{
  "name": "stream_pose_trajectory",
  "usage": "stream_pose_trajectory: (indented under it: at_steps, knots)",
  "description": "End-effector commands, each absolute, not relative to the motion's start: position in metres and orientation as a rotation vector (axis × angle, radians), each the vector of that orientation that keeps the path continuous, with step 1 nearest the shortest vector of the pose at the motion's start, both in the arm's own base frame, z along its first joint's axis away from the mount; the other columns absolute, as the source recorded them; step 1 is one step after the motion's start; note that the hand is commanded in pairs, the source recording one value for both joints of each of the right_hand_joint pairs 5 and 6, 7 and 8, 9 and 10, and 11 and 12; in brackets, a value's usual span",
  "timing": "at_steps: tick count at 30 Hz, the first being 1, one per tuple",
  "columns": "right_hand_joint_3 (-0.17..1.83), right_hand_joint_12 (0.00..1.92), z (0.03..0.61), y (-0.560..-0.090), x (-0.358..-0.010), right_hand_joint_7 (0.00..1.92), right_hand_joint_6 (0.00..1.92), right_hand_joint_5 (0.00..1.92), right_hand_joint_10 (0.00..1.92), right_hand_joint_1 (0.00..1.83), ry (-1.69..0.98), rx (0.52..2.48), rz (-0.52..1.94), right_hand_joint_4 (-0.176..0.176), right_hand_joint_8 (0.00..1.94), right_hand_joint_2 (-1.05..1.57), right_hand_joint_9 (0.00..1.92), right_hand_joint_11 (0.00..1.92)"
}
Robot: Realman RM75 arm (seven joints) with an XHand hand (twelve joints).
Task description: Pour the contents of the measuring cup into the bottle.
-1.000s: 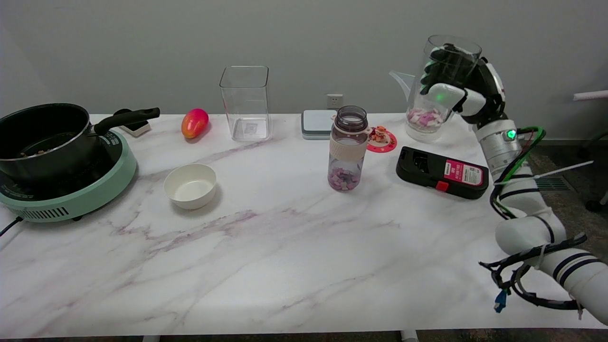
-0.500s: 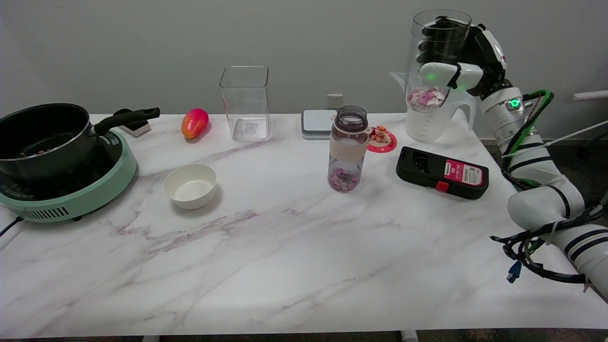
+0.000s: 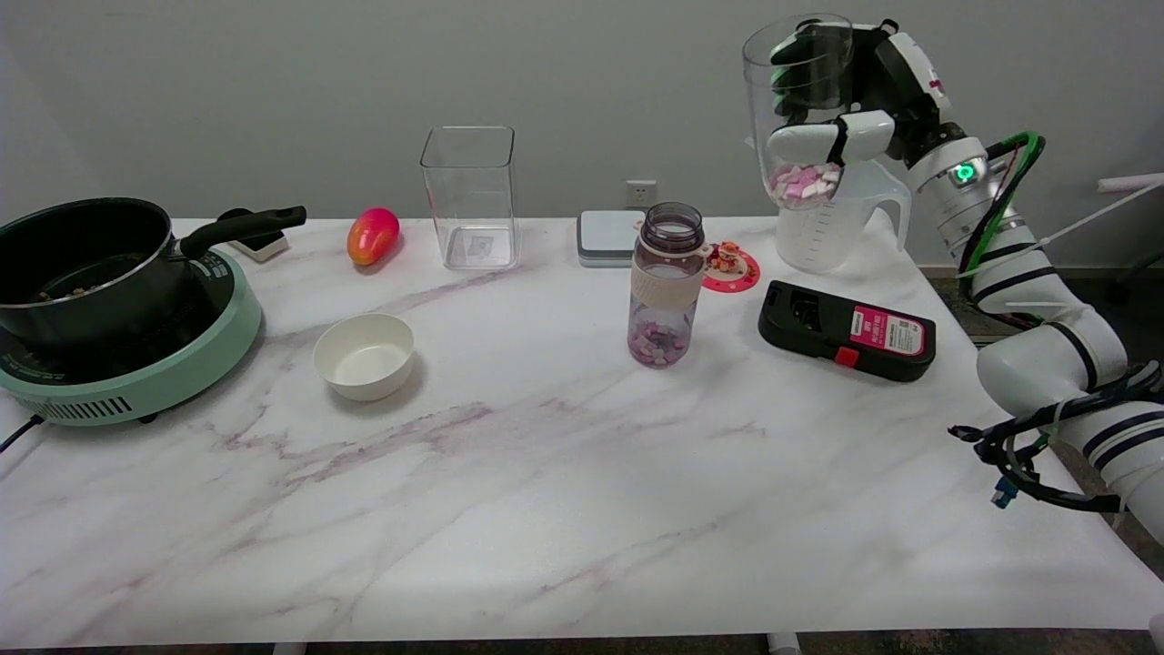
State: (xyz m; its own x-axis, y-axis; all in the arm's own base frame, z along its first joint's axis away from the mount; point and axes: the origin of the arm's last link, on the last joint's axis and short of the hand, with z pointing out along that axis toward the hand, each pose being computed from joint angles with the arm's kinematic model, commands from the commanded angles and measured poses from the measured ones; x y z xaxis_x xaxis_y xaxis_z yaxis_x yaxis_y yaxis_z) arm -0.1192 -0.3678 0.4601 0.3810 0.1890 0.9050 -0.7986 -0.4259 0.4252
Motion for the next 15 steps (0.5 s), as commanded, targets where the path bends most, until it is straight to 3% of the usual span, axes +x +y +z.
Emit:
stream_pose_trajectory:
  at_steps: [1,15]
  knots:
    - [0.32,1.82,0.4495,-0.3783,-0.1186,1.92,1.92,1.92,1.92,1.31,-0.427,1.710,0.994,0.000,1.92,1.57,1.92,1.82]
    - [0.32,1.82,0.4506,-0.3791,-0.1187,1.92,1.92,1.92,1.92,1.31,-0.282,1.709,0.877,0.000,1.92,1.57,1.92,1.82]
